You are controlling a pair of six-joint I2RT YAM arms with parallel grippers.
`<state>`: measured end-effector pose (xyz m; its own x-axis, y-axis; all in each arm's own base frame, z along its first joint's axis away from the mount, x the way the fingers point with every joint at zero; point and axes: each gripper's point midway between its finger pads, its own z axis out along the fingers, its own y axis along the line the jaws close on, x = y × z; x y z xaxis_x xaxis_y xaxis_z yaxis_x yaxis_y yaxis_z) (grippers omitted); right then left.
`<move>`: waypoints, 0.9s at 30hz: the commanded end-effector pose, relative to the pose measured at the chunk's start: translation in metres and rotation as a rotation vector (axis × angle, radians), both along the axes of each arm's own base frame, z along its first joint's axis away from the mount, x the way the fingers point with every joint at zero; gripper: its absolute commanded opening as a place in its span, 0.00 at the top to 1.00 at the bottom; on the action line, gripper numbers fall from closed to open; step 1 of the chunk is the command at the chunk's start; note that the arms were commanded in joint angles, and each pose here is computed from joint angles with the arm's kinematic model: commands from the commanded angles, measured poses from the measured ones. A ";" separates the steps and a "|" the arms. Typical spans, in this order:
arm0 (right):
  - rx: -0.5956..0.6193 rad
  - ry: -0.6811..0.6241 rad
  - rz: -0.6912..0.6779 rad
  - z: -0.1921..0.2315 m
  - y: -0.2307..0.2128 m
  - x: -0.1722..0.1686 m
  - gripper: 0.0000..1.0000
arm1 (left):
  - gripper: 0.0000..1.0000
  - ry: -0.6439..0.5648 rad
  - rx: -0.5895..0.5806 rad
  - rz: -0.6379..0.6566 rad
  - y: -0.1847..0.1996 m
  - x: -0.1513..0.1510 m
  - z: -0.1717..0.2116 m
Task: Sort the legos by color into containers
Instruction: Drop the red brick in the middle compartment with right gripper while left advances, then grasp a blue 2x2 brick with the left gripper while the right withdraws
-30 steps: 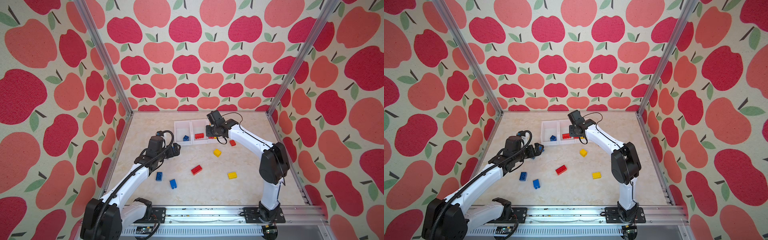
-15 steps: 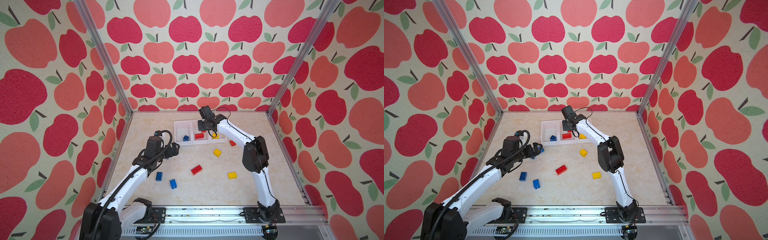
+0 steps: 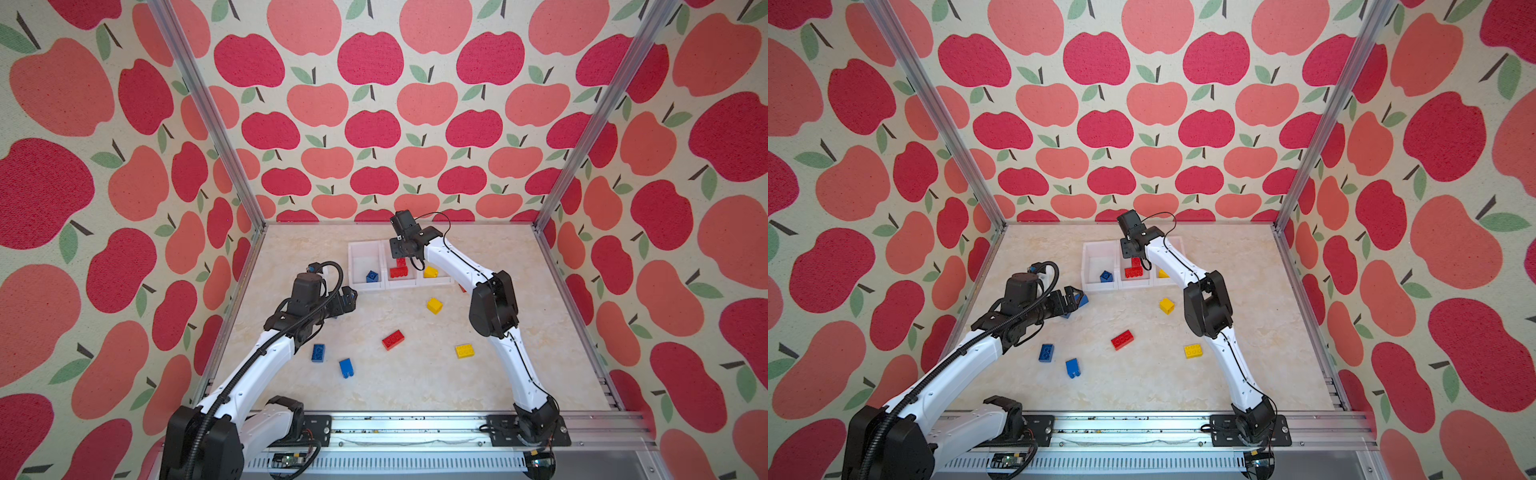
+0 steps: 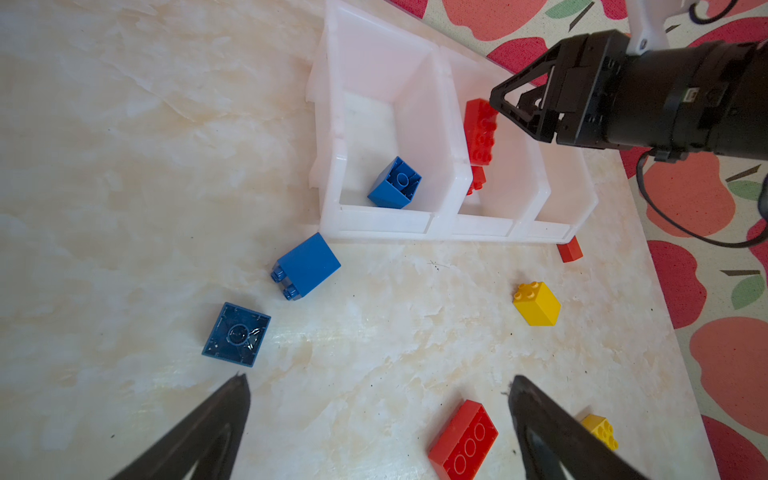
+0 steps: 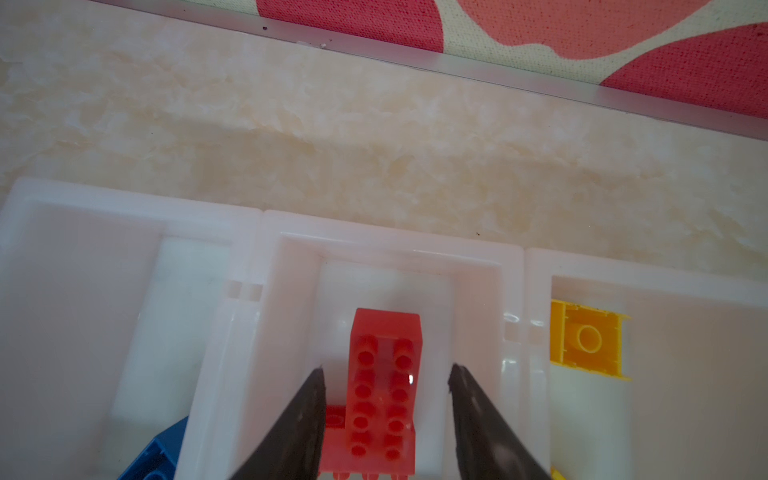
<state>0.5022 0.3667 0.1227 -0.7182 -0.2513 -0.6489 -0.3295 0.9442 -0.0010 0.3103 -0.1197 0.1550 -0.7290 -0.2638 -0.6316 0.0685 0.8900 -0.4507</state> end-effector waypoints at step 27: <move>0.119 0.083 0.048 0.053 -0.043 -0.111 0.18 | 0.08 0.320 0.249 0.069 0.045 -0.009 -0.046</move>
